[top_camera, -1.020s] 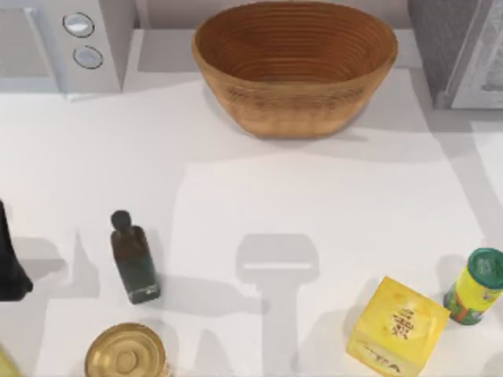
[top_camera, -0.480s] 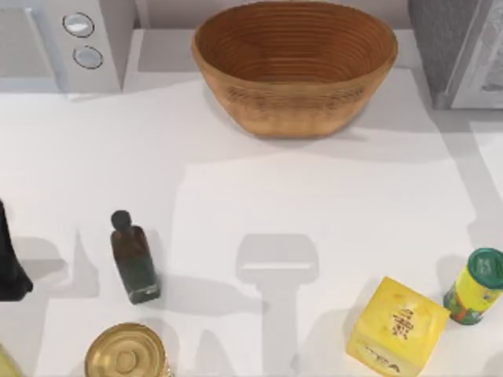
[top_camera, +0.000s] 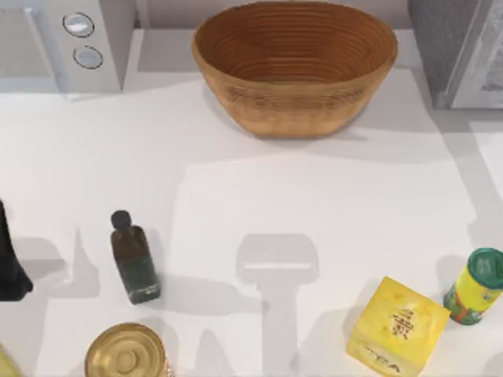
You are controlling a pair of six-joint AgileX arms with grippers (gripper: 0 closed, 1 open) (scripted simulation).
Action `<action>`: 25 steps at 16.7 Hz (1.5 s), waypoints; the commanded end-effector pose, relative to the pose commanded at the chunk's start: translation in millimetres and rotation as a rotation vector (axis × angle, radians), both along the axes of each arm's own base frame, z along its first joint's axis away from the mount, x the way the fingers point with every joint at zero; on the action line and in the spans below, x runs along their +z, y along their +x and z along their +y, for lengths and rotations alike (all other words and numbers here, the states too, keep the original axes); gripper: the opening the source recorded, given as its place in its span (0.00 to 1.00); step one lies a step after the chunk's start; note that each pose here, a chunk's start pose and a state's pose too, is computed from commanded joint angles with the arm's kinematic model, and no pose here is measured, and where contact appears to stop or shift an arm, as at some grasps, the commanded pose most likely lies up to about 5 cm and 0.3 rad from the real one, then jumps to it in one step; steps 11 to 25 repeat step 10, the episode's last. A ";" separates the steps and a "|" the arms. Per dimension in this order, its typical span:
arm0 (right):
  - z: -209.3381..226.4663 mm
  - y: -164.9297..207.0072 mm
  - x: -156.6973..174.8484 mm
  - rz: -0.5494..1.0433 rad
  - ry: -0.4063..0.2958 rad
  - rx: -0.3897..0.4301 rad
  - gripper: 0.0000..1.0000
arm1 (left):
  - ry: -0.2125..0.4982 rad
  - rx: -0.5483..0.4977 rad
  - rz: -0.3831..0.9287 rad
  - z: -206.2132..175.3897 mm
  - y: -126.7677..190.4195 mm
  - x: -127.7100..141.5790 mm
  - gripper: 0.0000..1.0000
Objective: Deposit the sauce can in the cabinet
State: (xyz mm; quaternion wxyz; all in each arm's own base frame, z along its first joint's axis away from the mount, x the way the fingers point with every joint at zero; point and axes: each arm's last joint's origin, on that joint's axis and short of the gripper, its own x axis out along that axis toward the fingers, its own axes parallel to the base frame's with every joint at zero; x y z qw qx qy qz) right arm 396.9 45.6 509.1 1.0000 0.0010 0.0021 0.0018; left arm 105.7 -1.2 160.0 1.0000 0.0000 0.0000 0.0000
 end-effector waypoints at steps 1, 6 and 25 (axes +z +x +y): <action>0.0 0.0 0.0 0.000 0.000 0.000 0.75 | 0.000 0.000 0.000 0.0 0.0 0.0 1.00; 0.0 0.0 0.0 0.000 0.000 0.000 1.00 | 0.000 0.000 0.000 0.0 0.0 0.0 1.00; 0.0 0.0 0.0 0.000 0.000 0.000 1.00 | 0.000 0.000 0.000 0.0 0.0 0.0 1.00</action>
